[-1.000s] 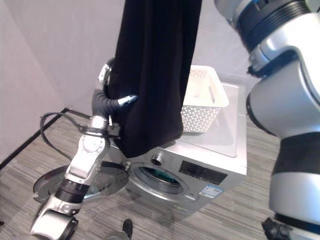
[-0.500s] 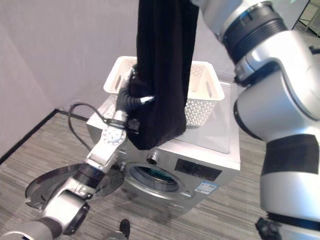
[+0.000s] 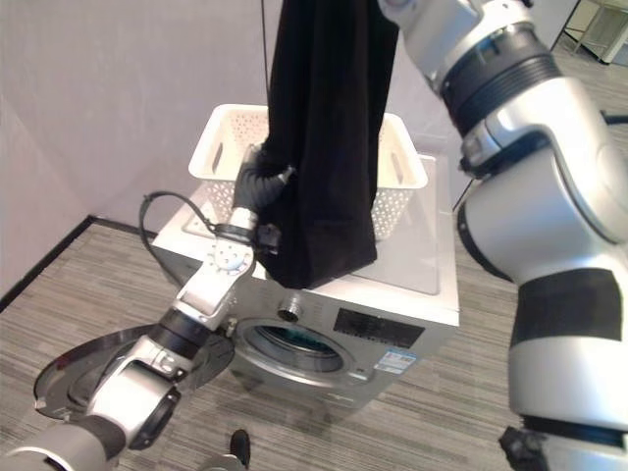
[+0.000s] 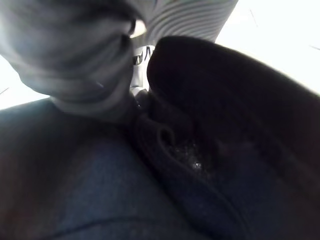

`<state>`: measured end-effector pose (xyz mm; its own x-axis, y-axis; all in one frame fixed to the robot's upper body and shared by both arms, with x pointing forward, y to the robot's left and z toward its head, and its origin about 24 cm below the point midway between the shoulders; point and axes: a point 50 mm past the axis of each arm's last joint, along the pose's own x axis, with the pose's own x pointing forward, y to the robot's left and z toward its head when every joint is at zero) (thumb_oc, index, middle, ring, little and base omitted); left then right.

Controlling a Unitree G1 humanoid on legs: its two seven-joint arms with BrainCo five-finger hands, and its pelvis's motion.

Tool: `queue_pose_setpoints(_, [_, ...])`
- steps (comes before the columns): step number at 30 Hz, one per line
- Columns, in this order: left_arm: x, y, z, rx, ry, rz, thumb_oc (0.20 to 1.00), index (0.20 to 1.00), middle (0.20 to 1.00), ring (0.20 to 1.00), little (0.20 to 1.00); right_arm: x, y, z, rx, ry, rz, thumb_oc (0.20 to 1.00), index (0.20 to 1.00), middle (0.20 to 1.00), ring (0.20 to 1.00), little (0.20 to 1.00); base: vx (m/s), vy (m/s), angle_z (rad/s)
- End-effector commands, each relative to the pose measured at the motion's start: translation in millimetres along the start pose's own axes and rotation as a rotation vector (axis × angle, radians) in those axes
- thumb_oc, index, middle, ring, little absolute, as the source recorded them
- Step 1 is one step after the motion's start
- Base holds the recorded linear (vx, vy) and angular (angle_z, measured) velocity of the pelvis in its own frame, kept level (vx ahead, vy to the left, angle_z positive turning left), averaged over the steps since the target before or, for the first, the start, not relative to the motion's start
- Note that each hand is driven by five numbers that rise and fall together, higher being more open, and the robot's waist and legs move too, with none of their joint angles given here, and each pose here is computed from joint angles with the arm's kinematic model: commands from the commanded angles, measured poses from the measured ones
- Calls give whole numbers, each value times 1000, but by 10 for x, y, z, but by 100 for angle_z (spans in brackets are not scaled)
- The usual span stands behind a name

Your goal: Grab the laundry basket,head to the washer,open it,put in the laundry and shut it.

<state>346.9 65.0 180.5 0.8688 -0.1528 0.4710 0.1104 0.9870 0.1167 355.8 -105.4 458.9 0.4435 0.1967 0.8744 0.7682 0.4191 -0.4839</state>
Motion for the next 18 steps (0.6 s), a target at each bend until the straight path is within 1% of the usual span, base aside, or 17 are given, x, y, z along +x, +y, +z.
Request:
queue_pose_setpoints(1, [238, -41, 454, -36, -184, 15, 200, 200, 200, 200, 200, 250, -545, 63, -68, -41, -155, 200, 200, 200, 200, 200, 0, 0, 0])
queue_pose_setpoints(5, [264, 97, 559, -22, -235, 69, 200, 200, 200, 200, 200, 240, -552, 62, -68, -47, -159, 200, 200, 200, 200, 200, 0, 0, 0])
queue_pose_setpoints(7, [290, 239, 668, -3, -285, 124, 200, 200, 200, 200, 200, 220, -557, 24, -70, -41, -160, 200, 200, 200, 200, 200, 0, 0, 0])
queue_pose_setpoints(8, [289, 242, 670, -1, -285, 125, 200, 200, 200, 200, 200, 220, -559, 25, -69, -41, -161, 200, 200, 200, 200, 200, 0, 0, 0])
queue_pose_setpoints(11, [298, 390, 777, 29, -337, 177, 200, 200, 200, 200, 200, 196, -594, -14, -50, -34, -178, 200, 200, 200, 200, 200, 0, 0, 0])
queue_pose_setpoints(13, [286, 596, 910, 73, -400, 249, 200, 200, 200, 200, 200, 157, -662, -85, -41, -25, -211, 200, 200, 200, 200, 200, 0, 0, 0])
queue_pose_setpoints(14, [269, 663, 957, 90, -422, 270, 200, 200, 200, 200, 200, 141, -681, -108, -41, -23, -219, 347, 347, 347, 347, 347, 0, 0, 0])
queue_pose_setpoints(15, [255, 720, 989, 99, -438, 290, 200, 200, 200, 200, 200, 126, -692, -132, -42, -20, -223, 438, 438, 438, 438, 438, 0, 0, 0])
queue_pose_setpoints(16, [232, 805, 1020, 116, -454, 322, 200, 200, 200, 200, 200, 101, -699, -163, -38, -14, -228, 1000, 1000, 1000, 1000, 1000, 0, 0, 0])
queue_pose_setpoints(18, [182, 968, 1071, 162, -479, 383, 200, 200, 200, 200, 200, 46, -712, -245, -35, 5, -231, 1000, 1000, 1000, 1000, 1000, 0, 0, 0])
